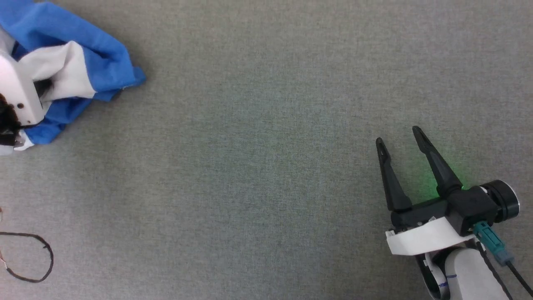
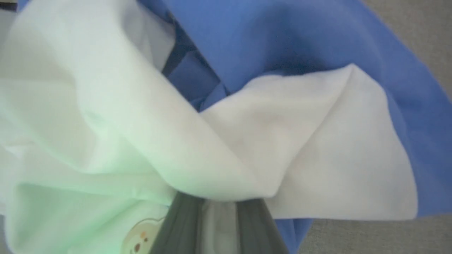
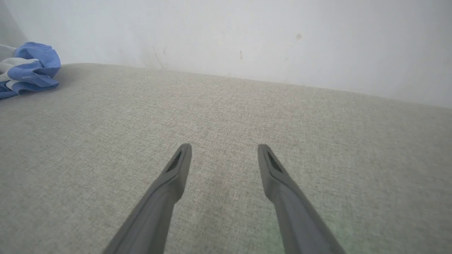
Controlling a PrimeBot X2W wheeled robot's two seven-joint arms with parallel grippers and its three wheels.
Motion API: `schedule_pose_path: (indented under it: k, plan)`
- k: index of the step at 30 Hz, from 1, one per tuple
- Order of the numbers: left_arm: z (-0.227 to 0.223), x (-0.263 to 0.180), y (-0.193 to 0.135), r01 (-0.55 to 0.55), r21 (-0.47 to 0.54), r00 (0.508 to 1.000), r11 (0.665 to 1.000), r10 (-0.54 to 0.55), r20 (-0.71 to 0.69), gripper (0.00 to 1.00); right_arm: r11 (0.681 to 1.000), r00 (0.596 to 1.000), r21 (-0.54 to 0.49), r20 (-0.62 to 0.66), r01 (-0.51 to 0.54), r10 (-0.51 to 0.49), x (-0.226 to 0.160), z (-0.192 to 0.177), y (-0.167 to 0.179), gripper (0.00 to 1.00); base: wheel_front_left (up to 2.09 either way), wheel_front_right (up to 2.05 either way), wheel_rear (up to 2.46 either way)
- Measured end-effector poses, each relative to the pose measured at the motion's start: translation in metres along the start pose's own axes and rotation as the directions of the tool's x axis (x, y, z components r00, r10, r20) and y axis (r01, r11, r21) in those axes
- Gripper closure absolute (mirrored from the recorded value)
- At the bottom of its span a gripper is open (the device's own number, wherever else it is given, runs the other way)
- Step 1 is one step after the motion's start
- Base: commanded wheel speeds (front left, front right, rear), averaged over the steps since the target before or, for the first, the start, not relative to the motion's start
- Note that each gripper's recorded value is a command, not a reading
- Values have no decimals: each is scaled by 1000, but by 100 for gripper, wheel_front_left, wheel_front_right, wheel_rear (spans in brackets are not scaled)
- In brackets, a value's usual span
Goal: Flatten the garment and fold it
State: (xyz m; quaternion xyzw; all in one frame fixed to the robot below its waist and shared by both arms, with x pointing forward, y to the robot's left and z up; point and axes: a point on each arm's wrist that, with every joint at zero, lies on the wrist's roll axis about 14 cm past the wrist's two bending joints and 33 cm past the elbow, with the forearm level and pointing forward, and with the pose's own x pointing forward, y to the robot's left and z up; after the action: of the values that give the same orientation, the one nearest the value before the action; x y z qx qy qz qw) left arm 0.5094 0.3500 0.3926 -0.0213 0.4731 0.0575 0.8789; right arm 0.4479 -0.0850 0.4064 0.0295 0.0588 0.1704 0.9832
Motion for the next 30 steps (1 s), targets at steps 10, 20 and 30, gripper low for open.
schedule_pose_path:
  k: [10, 20, 30]
  plan:
    - [107, -92, 22, -116, 64, 804, 991, 56, 592, 100, 1000, 997, -13, 79, 13, -12, -11, 37, 1, 0, 0, 0, 0]
    - [175, -241, -62, -157, 273, 375, 949, -199, 905, 100, 995, 971, -33, 221, 98, -88, -44, 97, -17, 0, 0, 0, 0]
    - [158, -303, -222, -50, 577, 157, 815, -565, 810, 100, 976, 930, -42, 316, 212, -189, -85, 133, -44, 0, 0, 0, 0]
